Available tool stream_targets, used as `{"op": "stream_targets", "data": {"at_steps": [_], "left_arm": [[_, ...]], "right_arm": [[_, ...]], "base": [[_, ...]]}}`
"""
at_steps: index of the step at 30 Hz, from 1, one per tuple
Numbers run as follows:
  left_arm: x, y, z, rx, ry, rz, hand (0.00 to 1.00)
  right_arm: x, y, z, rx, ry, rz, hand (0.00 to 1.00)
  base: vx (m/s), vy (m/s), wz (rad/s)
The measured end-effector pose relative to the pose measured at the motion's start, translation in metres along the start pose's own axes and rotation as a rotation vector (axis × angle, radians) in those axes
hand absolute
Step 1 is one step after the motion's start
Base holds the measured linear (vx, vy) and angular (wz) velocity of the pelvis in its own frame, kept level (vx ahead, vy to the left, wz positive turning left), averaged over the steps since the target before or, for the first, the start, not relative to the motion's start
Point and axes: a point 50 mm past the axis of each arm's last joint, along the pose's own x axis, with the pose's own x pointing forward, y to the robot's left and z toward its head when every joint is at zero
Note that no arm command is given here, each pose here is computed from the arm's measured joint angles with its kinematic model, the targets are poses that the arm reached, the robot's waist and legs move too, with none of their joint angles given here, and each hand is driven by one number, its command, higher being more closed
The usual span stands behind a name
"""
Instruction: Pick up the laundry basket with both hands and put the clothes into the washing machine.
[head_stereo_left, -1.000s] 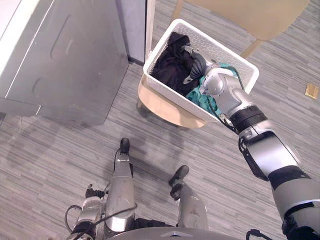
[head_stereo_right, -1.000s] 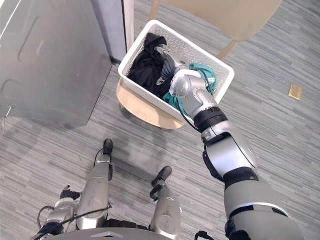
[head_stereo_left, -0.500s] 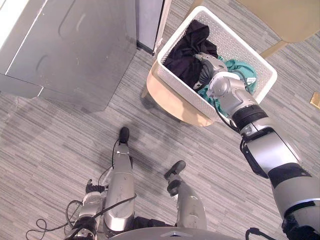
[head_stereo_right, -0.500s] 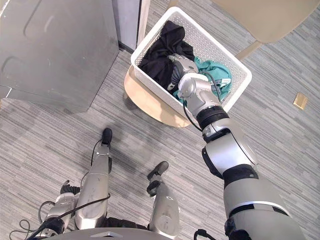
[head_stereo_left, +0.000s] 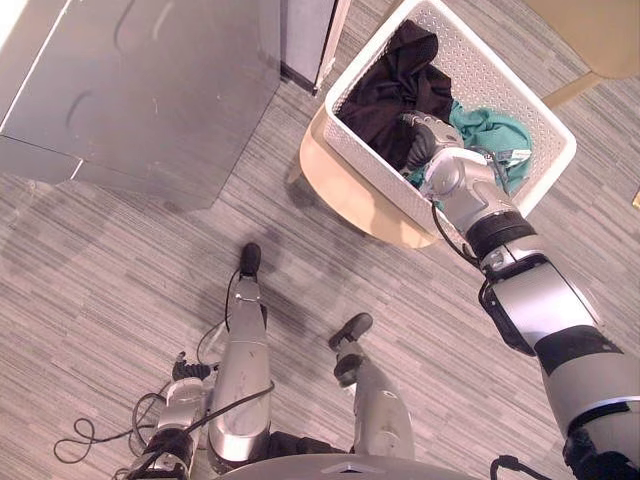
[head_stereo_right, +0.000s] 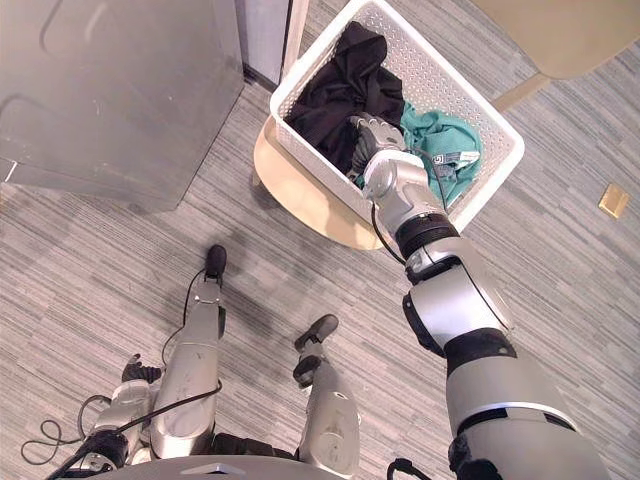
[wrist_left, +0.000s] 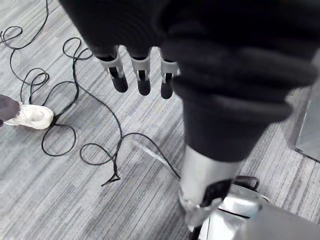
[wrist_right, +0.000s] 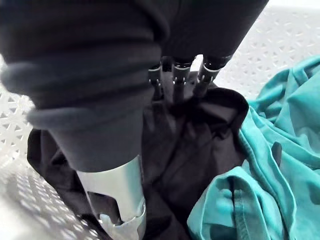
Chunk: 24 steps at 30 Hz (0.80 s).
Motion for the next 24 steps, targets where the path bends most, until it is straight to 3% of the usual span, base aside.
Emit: {"op": "stream_targets", "data": {"at_steps": [24], "left_arm": [[-0.001,-0.002,0.009,-0.062,-0.028,0.004,0.00]], "right_arm": [[0.008,-0.030,0.019,0.052,-0.019,-0.102,0.00]], "base": [[0.00,0.000,0.04]]}}
